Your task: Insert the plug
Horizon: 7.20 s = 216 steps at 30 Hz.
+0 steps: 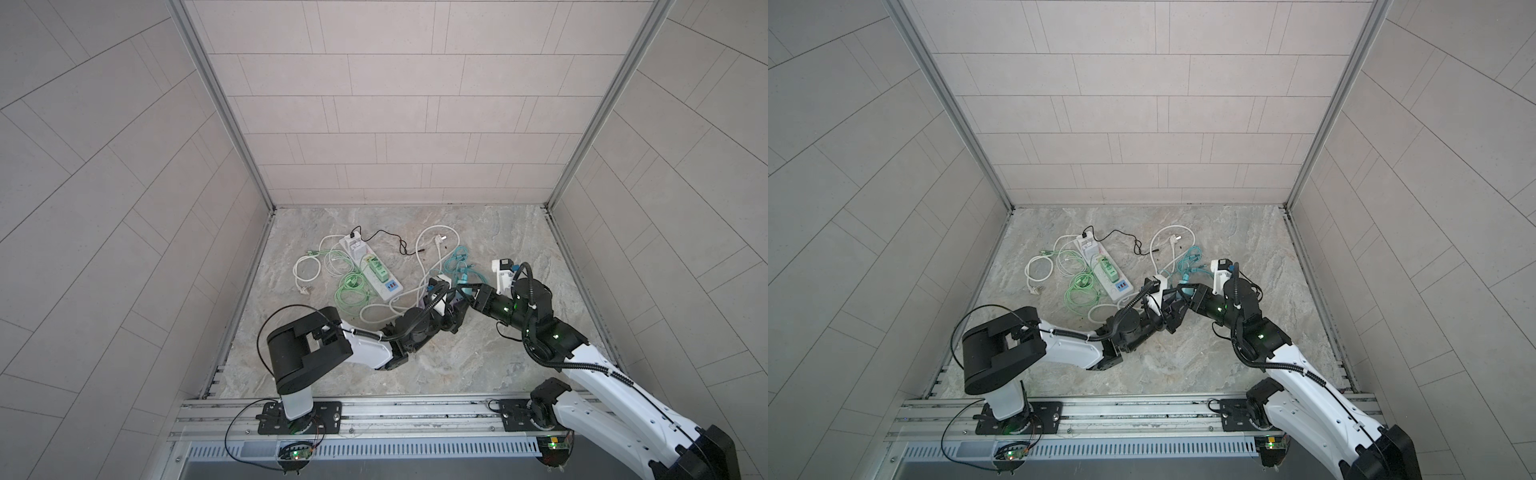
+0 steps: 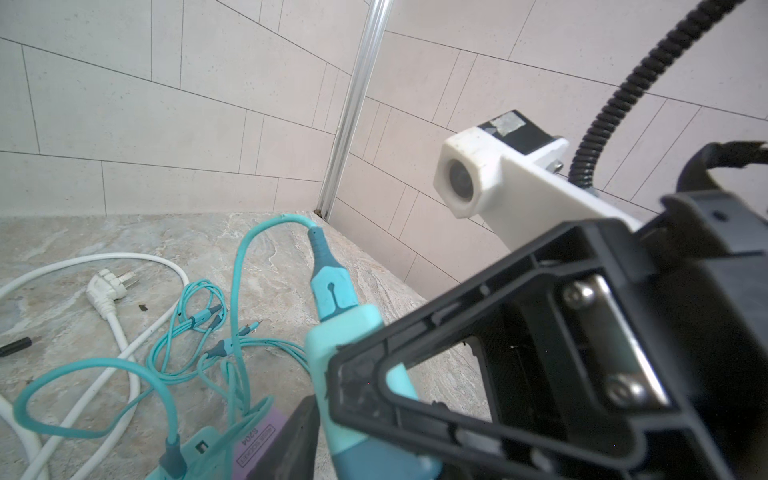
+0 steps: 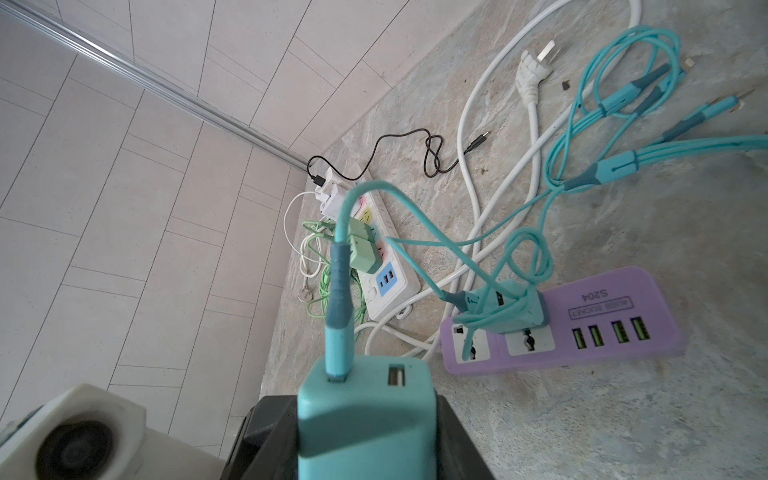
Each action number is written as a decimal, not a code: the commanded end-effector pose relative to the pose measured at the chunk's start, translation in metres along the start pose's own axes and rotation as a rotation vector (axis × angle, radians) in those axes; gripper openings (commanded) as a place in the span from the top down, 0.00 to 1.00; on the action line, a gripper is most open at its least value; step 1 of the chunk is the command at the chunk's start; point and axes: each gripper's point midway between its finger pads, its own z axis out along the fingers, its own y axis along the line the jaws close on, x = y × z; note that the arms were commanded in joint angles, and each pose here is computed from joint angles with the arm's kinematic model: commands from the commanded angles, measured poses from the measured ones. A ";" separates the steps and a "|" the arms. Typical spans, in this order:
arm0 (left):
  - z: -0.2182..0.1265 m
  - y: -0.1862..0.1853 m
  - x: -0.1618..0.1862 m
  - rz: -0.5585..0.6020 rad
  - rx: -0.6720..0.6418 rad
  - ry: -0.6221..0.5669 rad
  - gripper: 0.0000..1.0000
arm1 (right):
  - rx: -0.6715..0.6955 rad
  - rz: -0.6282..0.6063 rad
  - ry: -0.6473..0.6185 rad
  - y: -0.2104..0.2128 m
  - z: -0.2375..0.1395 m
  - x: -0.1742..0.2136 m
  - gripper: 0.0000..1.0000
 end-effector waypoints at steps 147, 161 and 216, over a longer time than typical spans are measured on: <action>-0.024 -0.024 -0.030 0.384 0.298 -0.049 0.38 | -0.002 -0.235 0.194 0.025 -0.036 -0.030 0.89; -0.090 0.048 -0.044 0.351 -0.087 0.049 0.34 | 0.250 -0.402 0.178 0.002 -0.040 -0.019 0.90; -0.160 0.090 -0.014 0.237 -0.236 0.161 0.35 | 0.458 -0.550 0.257 -0.033 0.078 0.020 0.93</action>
